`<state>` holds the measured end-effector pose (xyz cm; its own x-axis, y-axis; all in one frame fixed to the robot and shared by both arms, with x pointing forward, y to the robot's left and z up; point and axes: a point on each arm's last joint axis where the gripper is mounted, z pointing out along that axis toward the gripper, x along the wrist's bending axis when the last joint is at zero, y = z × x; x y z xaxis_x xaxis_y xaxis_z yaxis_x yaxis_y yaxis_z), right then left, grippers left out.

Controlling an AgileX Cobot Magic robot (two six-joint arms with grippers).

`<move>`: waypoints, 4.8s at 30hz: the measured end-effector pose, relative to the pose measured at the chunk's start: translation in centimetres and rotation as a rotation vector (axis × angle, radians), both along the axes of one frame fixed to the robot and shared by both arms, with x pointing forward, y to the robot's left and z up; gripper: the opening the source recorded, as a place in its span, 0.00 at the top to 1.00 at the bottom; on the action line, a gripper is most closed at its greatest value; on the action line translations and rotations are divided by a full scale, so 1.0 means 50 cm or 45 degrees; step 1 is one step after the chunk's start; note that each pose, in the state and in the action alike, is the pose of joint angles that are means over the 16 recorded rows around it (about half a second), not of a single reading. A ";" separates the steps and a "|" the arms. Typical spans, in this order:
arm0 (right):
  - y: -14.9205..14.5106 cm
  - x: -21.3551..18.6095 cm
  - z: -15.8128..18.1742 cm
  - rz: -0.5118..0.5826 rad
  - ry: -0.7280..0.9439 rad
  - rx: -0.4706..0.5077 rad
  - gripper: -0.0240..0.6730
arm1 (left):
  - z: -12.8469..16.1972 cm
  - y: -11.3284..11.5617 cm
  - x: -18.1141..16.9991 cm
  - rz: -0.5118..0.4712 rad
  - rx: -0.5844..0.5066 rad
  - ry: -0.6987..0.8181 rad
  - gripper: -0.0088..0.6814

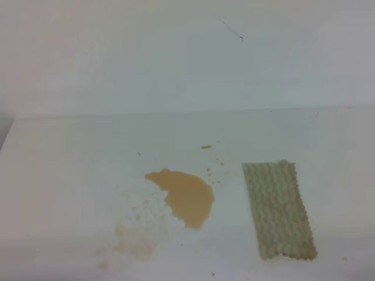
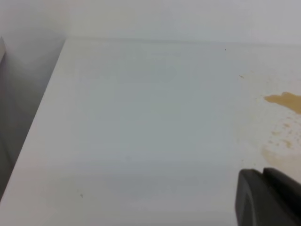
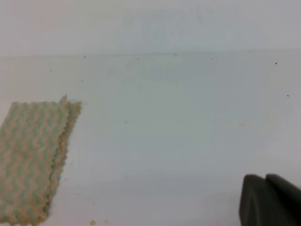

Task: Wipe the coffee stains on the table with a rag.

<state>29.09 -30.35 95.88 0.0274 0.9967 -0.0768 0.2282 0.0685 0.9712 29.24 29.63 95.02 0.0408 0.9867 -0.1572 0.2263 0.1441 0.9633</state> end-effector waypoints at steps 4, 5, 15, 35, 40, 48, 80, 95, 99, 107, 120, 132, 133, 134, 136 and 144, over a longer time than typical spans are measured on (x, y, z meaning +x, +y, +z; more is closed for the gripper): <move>0.000 0.000 0.000 0.000 -0.001 0.000 0.97 | 0.000 0.000 0.000 0.000 0.000 0.000 0.99; 0.000 0.000 0.000 0.000 -0.002 0.000 0.97 | 0.000 0.000 0.000 0.000 0.000 0.000 0.99; 0.000 0.000 0.000 0.000 0.000 0.000 0.97 | 0.000 0.000 0.000 0.000 0.000 0.000 0.99; 0.000 0.000 0.000 -0.004 -0.003 0.020 0.97 | 0.000 0.000 0.000 0.000 0.000 0.000 0.99; 0.000 0.000 0.000 -0.005 -0.003 0.023 0.97 | 0.000 0.000 0.000 0.000 0.000 0.000 0.99; 0.000 0.000 0.000 -0.005 -0.006 0.022 0.97 | 0.000 0.000 0.000 0.000 0.000 0.000 0.99; 0.017 0.000 0.081 0.116 -0.570 0.127 0.97 | 0.000 0.000 0.000 0.000 0.000 0.000 0.99; 0.028 -0.039 0.193 0.245 -1.057 0.200 0.97 | 0.000 0.000 0.000 0.000 0.000 0.000 0.99; 0.025 -0.043 0.233 0.222 -1.020 0.209 0.97 | 0.000 0.000 0.000 0.000 0.000 0.000 0.99; 0.014 -0.015 0.319 0.115 -0.755 0.210 0.97 | 0.001 0.000 0.000 0.000 0.000 0.000 0.99; 0.014 0.147 0.333 0.038 0.194 0.123 0.97 | 0.001 0.000 0.000 0.000 0.000 0.000 0.99; 0.074 0.277 0.284 0.505 0.608 0.053 0.96 | 0.000 0.000 0.000 0.000 0.000 0.000 0.99; 0.079 0.289 0.281 0.544 0.627 0.050 0.96 | 0.000 0.000 0.000 0.000 0.000 0.000 0.99; 0.084 0.301 0.278 0.583 0.646 0.041 0.96 | 0.000 0.000 0.000 0.000 0.000 0.000 0.99; 0.095 0.326 0.273 0.665 0.684 0.007 0.95 | 0.000 0.000 0.000 0.000 0.000 0.000 0.99; 0.155 0.427 0.240 0.887 0.874 -0.212 0.87 | 0.000 0.000 0.000 0.000 0.000 0.000 0.99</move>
